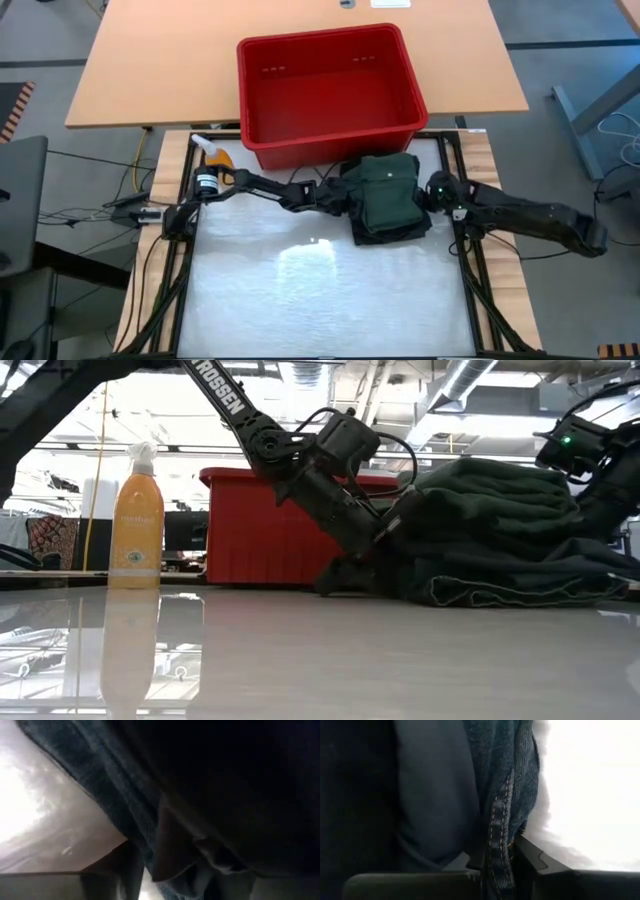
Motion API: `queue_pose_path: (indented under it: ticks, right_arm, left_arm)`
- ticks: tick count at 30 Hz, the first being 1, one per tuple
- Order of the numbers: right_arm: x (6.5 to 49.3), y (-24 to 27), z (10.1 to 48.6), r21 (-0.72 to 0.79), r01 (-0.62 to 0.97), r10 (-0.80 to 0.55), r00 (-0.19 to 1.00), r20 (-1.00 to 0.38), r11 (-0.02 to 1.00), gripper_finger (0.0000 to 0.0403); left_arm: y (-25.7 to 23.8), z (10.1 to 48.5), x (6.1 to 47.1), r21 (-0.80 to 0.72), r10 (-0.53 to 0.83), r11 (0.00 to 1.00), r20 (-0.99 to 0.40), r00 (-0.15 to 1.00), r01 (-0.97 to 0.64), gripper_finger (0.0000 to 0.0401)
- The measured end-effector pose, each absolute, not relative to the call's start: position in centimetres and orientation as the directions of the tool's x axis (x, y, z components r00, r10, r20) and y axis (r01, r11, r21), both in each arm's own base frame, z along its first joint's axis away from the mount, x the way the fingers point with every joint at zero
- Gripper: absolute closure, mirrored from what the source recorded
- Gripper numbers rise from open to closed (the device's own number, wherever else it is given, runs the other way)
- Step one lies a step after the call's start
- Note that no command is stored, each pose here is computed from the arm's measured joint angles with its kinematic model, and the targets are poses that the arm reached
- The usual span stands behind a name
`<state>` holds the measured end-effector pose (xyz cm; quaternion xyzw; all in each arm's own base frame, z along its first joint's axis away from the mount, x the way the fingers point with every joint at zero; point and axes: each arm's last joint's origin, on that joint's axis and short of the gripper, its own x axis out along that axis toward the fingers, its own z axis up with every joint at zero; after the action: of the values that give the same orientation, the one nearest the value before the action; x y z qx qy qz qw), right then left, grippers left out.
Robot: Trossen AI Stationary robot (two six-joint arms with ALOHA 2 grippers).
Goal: Fold Laundry from Bin
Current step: Put the stacked clothes into the red bin
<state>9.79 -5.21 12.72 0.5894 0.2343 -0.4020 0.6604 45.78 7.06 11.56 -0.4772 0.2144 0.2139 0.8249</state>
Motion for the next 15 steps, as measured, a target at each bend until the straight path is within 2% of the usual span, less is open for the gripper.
queue_pose_path:
  ticks: [1, 10, 15]
  right_arm:
    - [9.88, -5.26, 12.68, 0.585, 0.811, -0.255, 0.565, -0.785, -0.002, 0.0326]
    - [10.18, -5.35, 12.77, 0.613, 0.789, -0.253, 0.601, -0.758, 0.041, 0.0326]
    - [10.34, -5.39, 12.98, 0.632, 0.769, -0.259, 0.633, -0.729, 0.102, 0.0326]
  left_arm:
    - [7.06, 11.55, 45.77, -0.693, 0.148, 0.457, -0.559, 0.816, -0.557, 0.0219]
    - [7.86, 11.91, 45.99, -0.694, 0.170, 0.509, -0.498, 0.850, -0.509, 0.0374]
    - [7.90, 12.16, 46.22, -0.689, 0.130, 0.575, -0.455, 0.881, -0.441, 0.0381]
